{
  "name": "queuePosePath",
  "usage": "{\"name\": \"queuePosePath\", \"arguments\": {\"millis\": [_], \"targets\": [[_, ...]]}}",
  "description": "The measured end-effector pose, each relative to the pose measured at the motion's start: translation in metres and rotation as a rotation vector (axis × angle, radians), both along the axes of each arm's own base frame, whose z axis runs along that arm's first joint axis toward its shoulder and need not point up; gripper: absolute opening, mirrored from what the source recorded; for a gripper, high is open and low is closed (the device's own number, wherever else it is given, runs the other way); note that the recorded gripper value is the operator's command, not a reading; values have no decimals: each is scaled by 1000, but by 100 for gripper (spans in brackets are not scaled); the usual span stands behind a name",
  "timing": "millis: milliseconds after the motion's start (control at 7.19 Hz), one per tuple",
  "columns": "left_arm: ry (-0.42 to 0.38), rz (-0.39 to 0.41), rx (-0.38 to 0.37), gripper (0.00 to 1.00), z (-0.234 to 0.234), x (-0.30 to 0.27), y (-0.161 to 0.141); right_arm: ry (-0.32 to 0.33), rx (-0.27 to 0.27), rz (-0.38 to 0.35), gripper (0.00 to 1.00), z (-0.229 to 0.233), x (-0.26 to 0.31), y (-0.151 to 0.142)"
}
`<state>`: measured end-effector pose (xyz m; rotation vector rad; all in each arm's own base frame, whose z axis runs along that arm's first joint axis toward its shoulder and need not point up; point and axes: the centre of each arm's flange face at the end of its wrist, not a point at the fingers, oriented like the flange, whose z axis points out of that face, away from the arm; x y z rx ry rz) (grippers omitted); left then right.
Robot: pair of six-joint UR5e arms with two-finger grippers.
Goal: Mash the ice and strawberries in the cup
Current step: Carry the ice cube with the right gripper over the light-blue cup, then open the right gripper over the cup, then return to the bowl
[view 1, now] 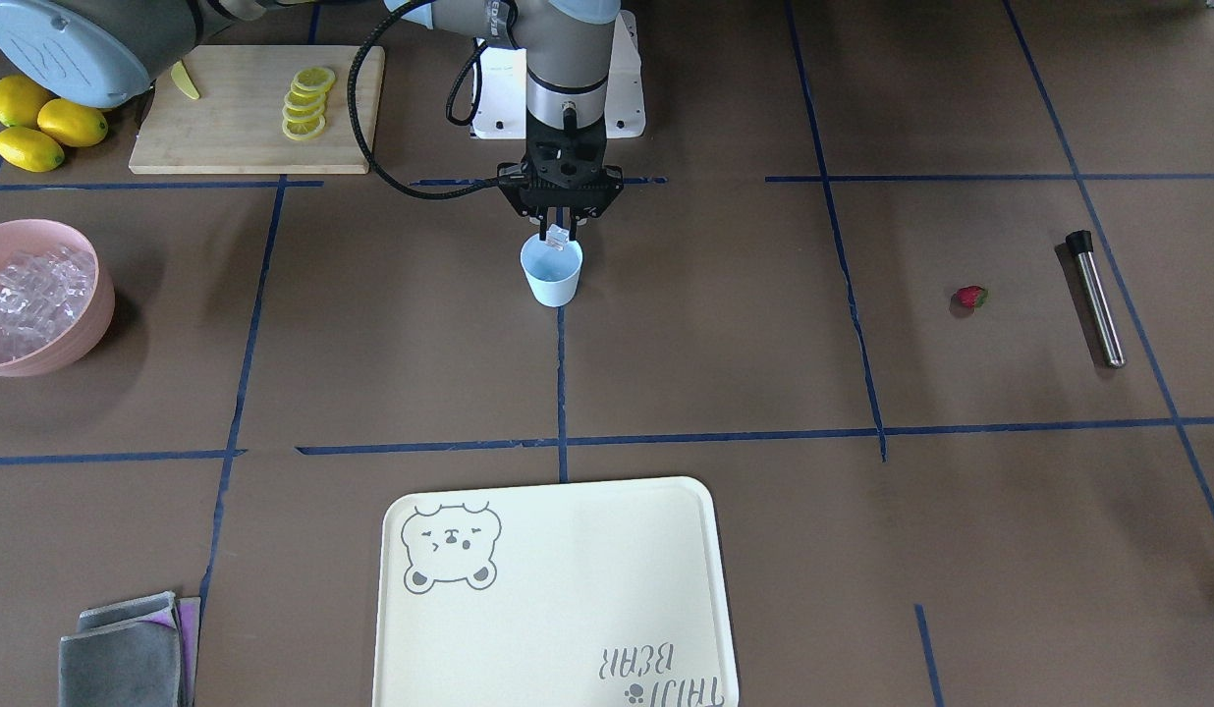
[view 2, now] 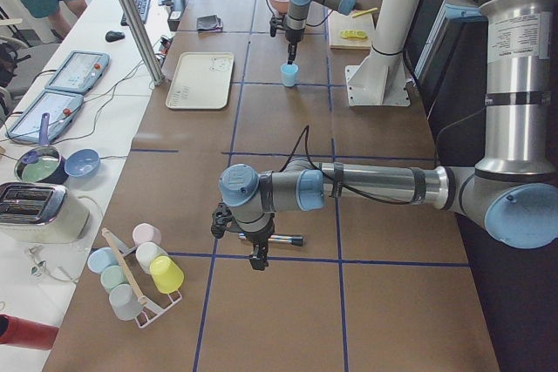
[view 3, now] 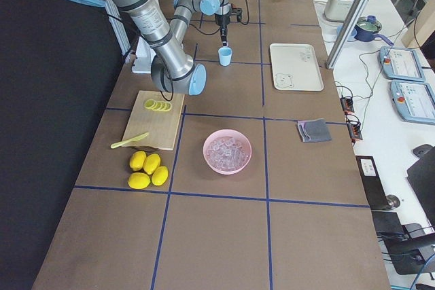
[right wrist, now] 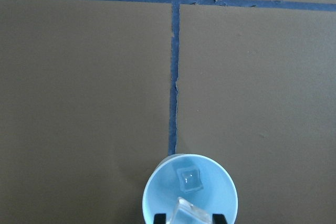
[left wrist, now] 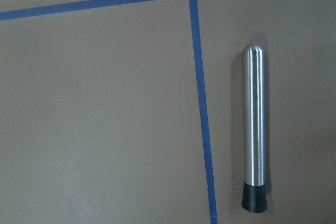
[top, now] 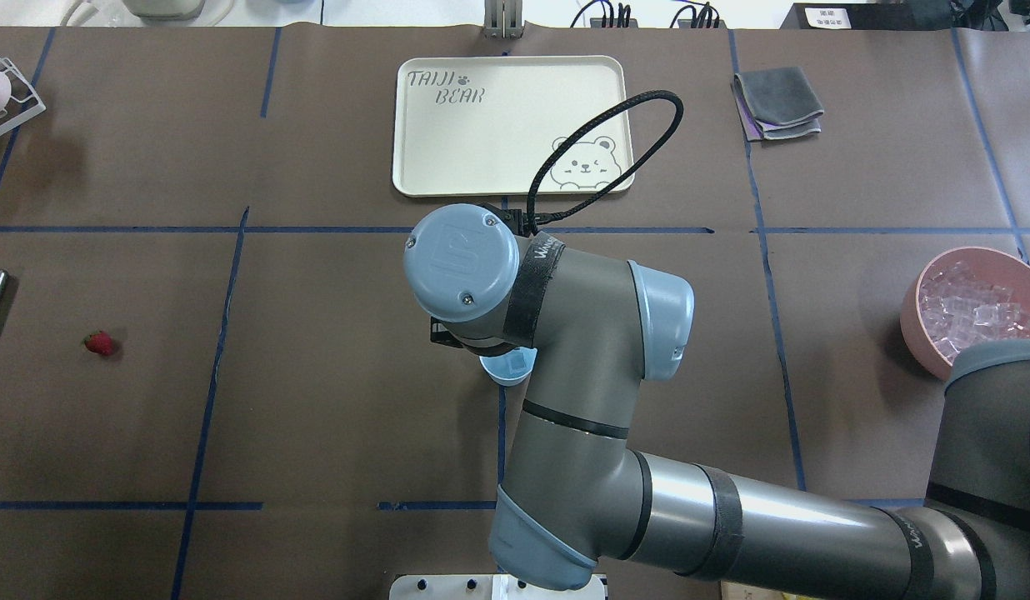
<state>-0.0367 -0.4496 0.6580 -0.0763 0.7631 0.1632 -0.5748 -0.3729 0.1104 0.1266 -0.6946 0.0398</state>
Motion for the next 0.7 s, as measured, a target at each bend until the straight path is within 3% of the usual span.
{"name": "queuePosePath", "arguments": {"millis": [417, 695], "targets": [[0, 1, -1, 100, 0, 0, 0, 2, 12, 3, 99, 0, 1, -1], [0, 1, -2, 100, 1, 1, 0, -13, 16, 21, 99, -3, 24, -23]]}}
